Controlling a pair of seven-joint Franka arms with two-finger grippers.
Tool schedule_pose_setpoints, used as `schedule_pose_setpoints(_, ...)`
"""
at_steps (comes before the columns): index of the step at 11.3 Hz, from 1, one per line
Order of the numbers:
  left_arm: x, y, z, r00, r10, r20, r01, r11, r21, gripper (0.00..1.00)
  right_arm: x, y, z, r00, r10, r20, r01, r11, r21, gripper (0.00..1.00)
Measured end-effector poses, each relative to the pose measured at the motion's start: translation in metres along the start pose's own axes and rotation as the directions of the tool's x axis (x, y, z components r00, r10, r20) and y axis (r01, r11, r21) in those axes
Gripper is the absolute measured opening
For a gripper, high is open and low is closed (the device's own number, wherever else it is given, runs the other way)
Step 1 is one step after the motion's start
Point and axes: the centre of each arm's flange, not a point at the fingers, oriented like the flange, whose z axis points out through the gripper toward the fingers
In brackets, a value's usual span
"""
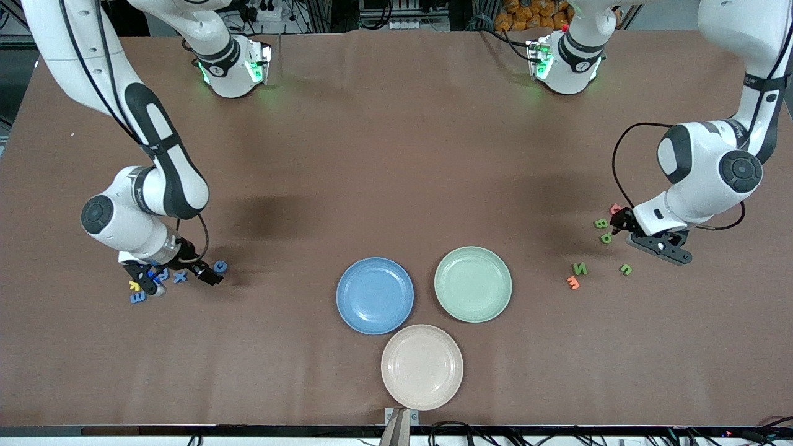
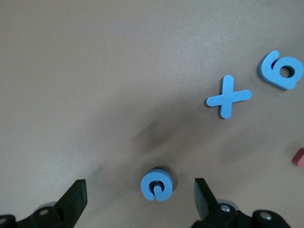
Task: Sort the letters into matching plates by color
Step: 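Grasp the blue c with the right gripper while the left gripper grasps the green u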
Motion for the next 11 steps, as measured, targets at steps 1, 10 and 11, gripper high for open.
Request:
schedule_pose_setpoints(1, -0.001, -0.004, 0.008, 1.0, 0.029, -0.005, -0.029, 1.0, 0.007, 0.93, 0.0, 0.001, 0.005, 1.0, -0.001, 0.003, 0.001, 1.0, -0.004, 1.0)
schedule_pose_setpoints(10, -0.007, -0.054, 0.069, 0.99, 0.097, -0.105, -0.107, 0.99, -0.094, 0.76, -0.003, 0.004, 0.024, 0.999, -0.033, -0.004, 0.032, 0.999, -0.025, 0.93)
schedule_pose_setpoints(11, -0.004, -0.056, 0.072, 0.99, 0.097, -0.105, -0.107, 0.99, -0.093, 0.76, -0.004, 0.003, 0.026, 0.999, -0.036, -0.007, 0.036, 0.999, -0.025, 0.89)
